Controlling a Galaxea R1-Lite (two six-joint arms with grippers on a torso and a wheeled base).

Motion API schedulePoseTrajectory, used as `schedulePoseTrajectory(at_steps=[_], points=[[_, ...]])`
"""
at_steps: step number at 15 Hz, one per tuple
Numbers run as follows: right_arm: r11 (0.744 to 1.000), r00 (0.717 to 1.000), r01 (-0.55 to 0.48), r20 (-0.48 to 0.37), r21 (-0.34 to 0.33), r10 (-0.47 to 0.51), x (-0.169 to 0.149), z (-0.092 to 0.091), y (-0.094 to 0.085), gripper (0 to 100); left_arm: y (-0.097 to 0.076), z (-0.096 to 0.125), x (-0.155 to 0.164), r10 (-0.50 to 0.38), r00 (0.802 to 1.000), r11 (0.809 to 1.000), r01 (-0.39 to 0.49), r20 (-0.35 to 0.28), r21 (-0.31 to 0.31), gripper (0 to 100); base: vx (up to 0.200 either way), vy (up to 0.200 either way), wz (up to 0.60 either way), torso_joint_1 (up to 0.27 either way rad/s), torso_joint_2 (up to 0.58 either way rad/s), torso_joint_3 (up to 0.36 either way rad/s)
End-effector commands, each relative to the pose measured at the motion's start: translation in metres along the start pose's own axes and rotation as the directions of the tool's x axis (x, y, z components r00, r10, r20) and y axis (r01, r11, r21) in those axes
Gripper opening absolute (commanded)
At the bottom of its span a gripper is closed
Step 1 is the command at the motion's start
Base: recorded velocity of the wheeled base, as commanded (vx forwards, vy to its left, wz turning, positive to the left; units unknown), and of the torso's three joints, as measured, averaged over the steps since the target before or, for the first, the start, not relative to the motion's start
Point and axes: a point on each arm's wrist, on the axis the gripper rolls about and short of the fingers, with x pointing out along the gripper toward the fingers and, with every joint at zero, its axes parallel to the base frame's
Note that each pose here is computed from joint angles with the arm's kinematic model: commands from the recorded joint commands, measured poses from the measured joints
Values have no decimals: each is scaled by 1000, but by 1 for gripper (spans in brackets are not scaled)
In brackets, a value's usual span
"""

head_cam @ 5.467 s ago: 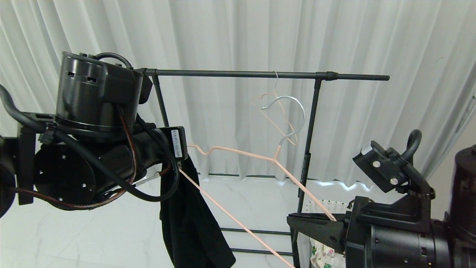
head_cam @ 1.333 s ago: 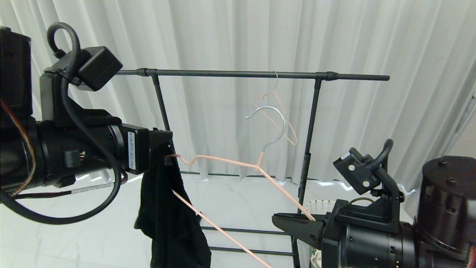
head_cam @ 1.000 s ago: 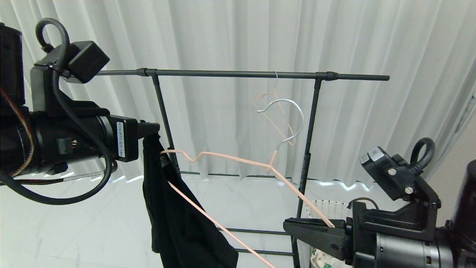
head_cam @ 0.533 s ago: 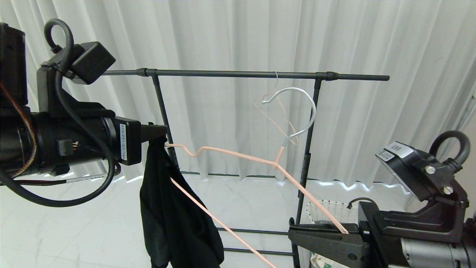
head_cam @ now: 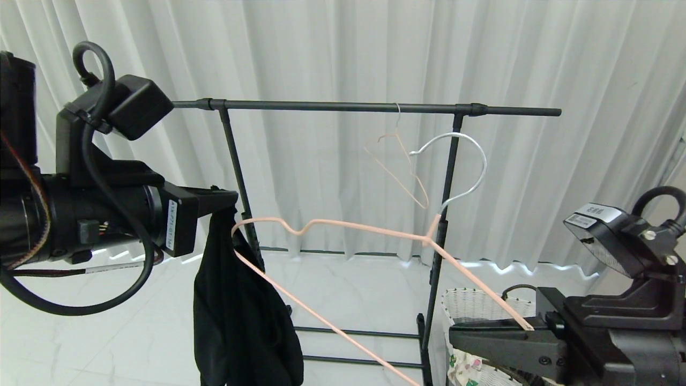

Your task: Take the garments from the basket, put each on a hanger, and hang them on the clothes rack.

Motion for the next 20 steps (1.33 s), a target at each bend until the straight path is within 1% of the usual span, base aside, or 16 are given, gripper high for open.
schedulePoseTrajectory(at_steps=[1, 5, 7, 8, 10, 12, 15, 17, 20], points=[[1000, 1000, -11, -10, 7, 11, -3, -2, -3, 0, 1, -4, 3, 1, 1000, 1000, -1, -21, 6, 0, 0, 0, 0, 0, 0, 0], [998, 997, -60, -37, 19, 61, -10, -3, -13, 0, 0, -11, 6, -3, 999, 1000, 4, -45, 21, 0, 0, 0, 0, 0, 0, 0], [999, 998, -48, -46, 5, 48, -9, -5, -19, 0, -2, -12, 5, -21, 999, 999, 23, -45, 24, 0, 0, 0, 0, 0, 0, 0], [999, 998, -43, -51, 2, 43, -6, -5, -22, 0, -4, -11, 5, -58, 998, 998, 59, -38, 26, 0, 0, 0, 0, 0, 0, 0], [1000, 999, -1, -44, -15, 0, -9, -5, -32, 0, -5, -11, 8, -69, 997, 997, 71, -42, 26, 0, 0, 0, 0, 0, 0, 0], [999, 999, 34, -19, -14, -34, -19, -4, -36, 0, 1, -13, 9, -41, 998, 999, 42, -49, 15, 0, 0, 0, 0, 0, 0, 0], [1000, 1000, 12, -5, -21, -12, -29, -4, -33, 0, 14, -19, 12, 1, 997, 999, 3, -78, 54, 0, 0, 0, 0, 0, 0, 0], [1000, 1000, 11, -6, -20, -11, -28, -4, -34, 0, 13, -18, 11, -14, 997, 998, 18, -70, 59, 0, 0, 0, 0, 0, 0, 0], [1000, 1000, 7, -17, -16, -7, -18, 2, -41, 0, 1, -14, 10, -91, 995, 992, 95, -47, 81, 0, 0, 0, 0, 0, 0, 0]])
